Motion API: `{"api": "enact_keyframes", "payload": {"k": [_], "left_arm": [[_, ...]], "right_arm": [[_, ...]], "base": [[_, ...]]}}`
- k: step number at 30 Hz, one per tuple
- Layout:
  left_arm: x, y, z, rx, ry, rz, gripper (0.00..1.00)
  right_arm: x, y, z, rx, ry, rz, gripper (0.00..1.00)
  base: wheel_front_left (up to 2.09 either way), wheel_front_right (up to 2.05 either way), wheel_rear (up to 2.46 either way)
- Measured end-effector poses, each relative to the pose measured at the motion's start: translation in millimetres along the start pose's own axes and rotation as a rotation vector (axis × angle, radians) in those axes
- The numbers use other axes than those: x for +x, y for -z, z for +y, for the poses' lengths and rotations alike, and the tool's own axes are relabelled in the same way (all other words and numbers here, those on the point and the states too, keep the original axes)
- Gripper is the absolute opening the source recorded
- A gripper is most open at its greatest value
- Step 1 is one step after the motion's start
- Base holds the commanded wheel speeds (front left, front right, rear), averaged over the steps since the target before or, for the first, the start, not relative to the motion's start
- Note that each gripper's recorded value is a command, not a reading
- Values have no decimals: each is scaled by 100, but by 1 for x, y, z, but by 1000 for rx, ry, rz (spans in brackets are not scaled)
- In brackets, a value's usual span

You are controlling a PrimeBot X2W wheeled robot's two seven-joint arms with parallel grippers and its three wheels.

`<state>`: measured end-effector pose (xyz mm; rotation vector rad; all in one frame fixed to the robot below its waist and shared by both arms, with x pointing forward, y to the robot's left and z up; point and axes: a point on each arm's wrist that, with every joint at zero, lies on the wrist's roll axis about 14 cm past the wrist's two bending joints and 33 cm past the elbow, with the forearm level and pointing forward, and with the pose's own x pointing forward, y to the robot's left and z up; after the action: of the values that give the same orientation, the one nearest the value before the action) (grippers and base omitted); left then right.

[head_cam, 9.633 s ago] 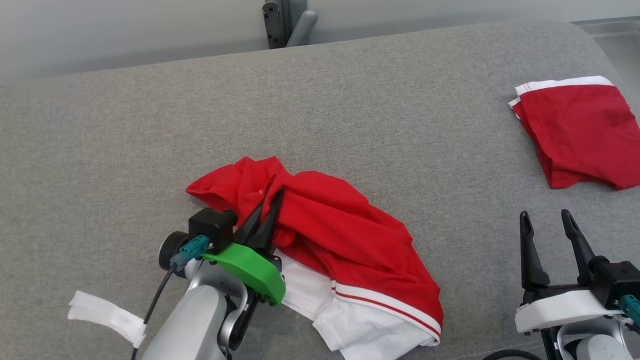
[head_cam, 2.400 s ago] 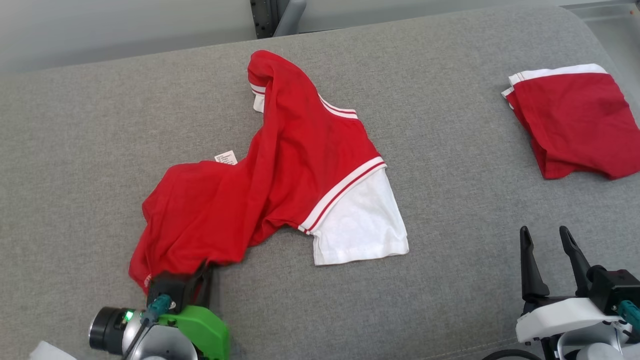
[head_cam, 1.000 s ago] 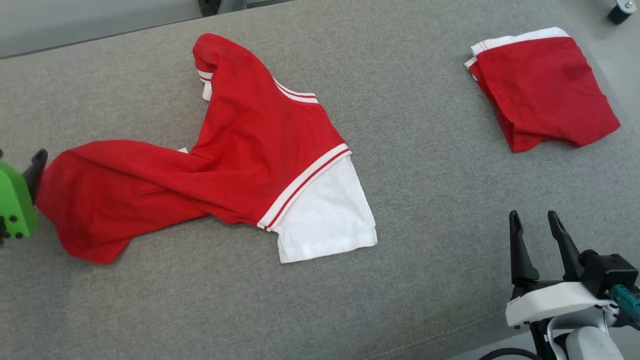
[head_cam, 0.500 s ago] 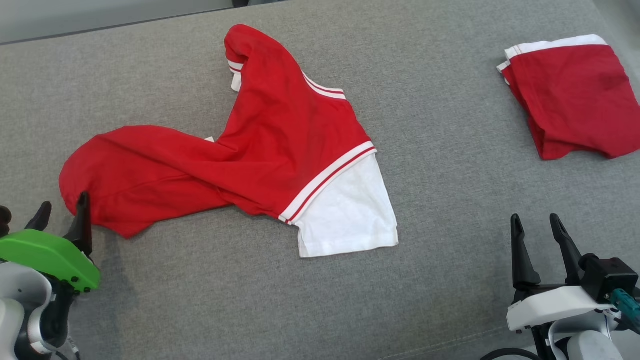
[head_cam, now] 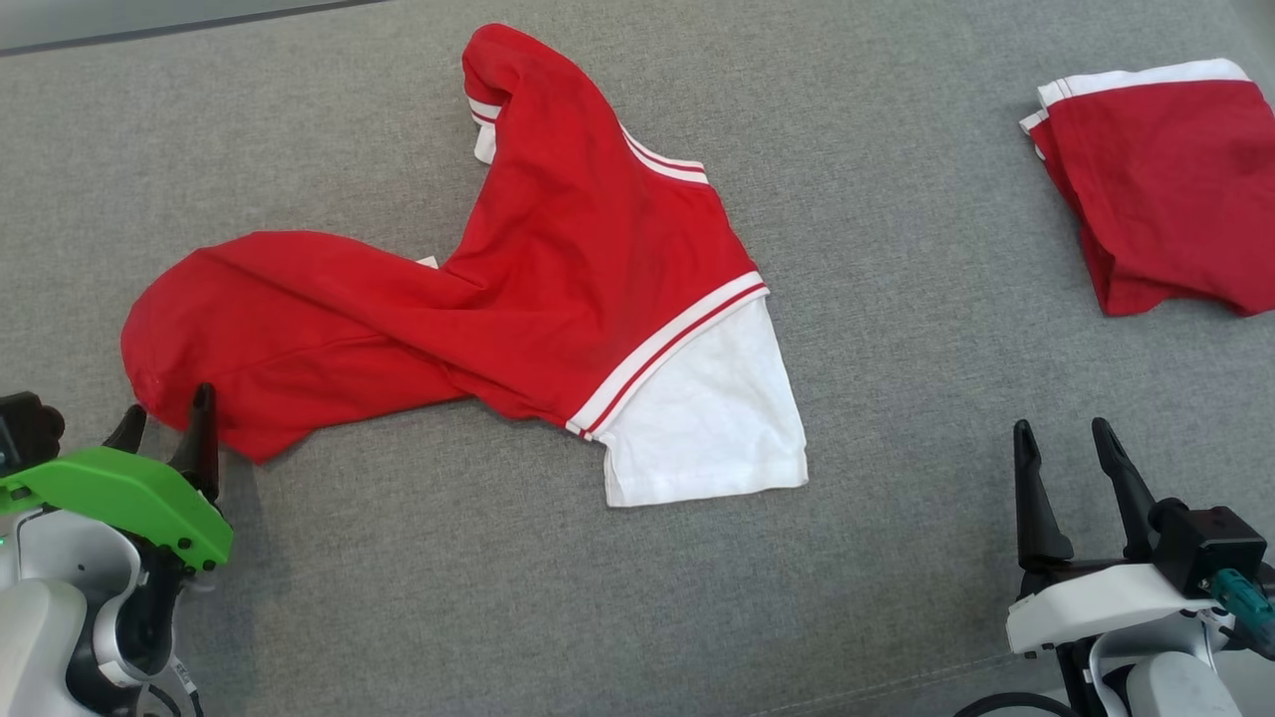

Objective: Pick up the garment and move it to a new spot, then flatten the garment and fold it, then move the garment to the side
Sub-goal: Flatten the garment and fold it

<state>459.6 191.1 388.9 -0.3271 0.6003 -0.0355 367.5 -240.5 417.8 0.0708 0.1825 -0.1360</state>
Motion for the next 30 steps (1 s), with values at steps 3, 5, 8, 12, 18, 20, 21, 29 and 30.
{"api": "enact_keyframes", "payload": {"k": [3,5,8,12,18,20,21,29,30], "left_arm": [[5,-2,-3,15,15,3,0],[8,-1,-1,46,17,9,0],[8,-5,-4,63,40,1,0],[-4,-26,-36,96,215,-69,0],[-49,-32,-63,236,447,-125,0],[-62,-16,-60,265,461,-74,0],[-67,-8,-57,263,462,-50,0],[-103,74,-32,245,450,127,0],[-104,80,-29,263,446,125,0]], "right_arm": [[0,1,-1,-3,2,2,100],[-1,0,-1,-3,4,1,100],[-2,-2,-5,-4,13,-3,100],[-7,-2,-9,-4,26,-3,100],[-10,-1,-11,-11,27,-1,100],[-9,-4,-10,-15,19,-11,100],[-8,-5,-9,-16,15,-13,100],[0,-6,2,-22,-28,-17,100],[0,-5,4,-23,-35,-13,100]], "base": [[0,0,0],[0,0,0],[0,0,0],[0,0,0],[0,0,0],[0,0,0],[0,0,0],[0,0,0],[0,0,0]]}}
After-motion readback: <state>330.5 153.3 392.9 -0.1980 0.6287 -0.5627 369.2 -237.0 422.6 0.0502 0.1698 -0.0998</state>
